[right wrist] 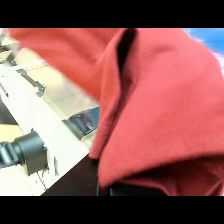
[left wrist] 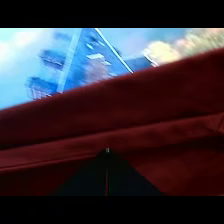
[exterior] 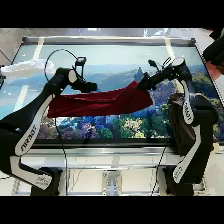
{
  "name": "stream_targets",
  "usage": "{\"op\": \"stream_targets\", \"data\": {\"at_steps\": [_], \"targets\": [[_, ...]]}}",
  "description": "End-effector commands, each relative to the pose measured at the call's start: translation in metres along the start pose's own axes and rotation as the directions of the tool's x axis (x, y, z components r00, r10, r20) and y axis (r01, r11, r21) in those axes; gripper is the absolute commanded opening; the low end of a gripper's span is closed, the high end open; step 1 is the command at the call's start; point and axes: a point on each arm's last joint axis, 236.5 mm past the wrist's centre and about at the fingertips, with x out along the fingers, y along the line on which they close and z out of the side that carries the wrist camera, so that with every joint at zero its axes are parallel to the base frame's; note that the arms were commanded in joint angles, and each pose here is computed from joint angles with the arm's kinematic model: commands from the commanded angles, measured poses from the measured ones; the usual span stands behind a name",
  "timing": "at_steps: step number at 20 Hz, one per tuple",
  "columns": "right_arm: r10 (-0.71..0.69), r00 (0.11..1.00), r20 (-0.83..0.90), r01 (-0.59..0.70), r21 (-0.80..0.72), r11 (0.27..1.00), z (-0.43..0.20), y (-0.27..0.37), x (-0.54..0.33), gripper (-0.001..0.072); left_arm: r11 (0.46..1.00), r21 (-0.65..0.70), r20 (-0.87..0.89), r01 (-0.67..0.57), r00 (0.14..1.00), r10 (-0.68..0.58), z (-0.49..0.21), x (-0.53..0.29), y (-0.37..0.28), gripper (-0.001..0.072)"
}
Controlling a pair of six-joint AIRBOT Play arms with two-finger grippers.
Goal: Fold the shirts.
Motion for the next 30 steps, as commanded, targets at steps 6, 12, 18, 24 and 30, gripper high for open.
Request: {"op": "stream_targets", "data": {"at_steps": [6, 12, 18, 24, 30], "targets": [[-0.076, 0.995, 0.069, 0.081, -0.073, 0.994, -0.057, 0.118, -0.077, 0.0007, 0.952, 0.09, -0.194, 0.294, 0.942, -0.273, -0.074, 0.071, -0.134, 0.001], [-0.16, 0.985, 0.073, 0.165, -0.081, 0.983, -0.064, 0.13, -0.063, 0.0006, 0.952, 0.12, -0.029, 0.281, 0.96, -0.279, -0.027, 0.038, -0.132, 0.001], [-0.128, 0.965, 0.23, 0.179, -0.219, 0.959, -0.01, 0.186, 0.038, 0.0005, 0.988, 0.138, 0.066, -0.064, 0.996, 0.055, 0.011, -0.097, 0.037, 0.001], [0.093, 0.917, 0.387, 0.057, -0.359, 0.931, 0.015, 0.284, 0.167, 0.0518, 0.979, -0.052, 0.285, -0.197, 0.937, 0.204, 0.028, -0.225, 0.125, 0.001], [-0.024, 0.92, 0.392, 0.192, -0.394, 0.899, 0.014, 0.26, 0.16, 0.055, 0.968, -0.11, 0.331, -0.228, 0.909, 0.252, 0.022, -0.262, 0.145, 0.001]]}}
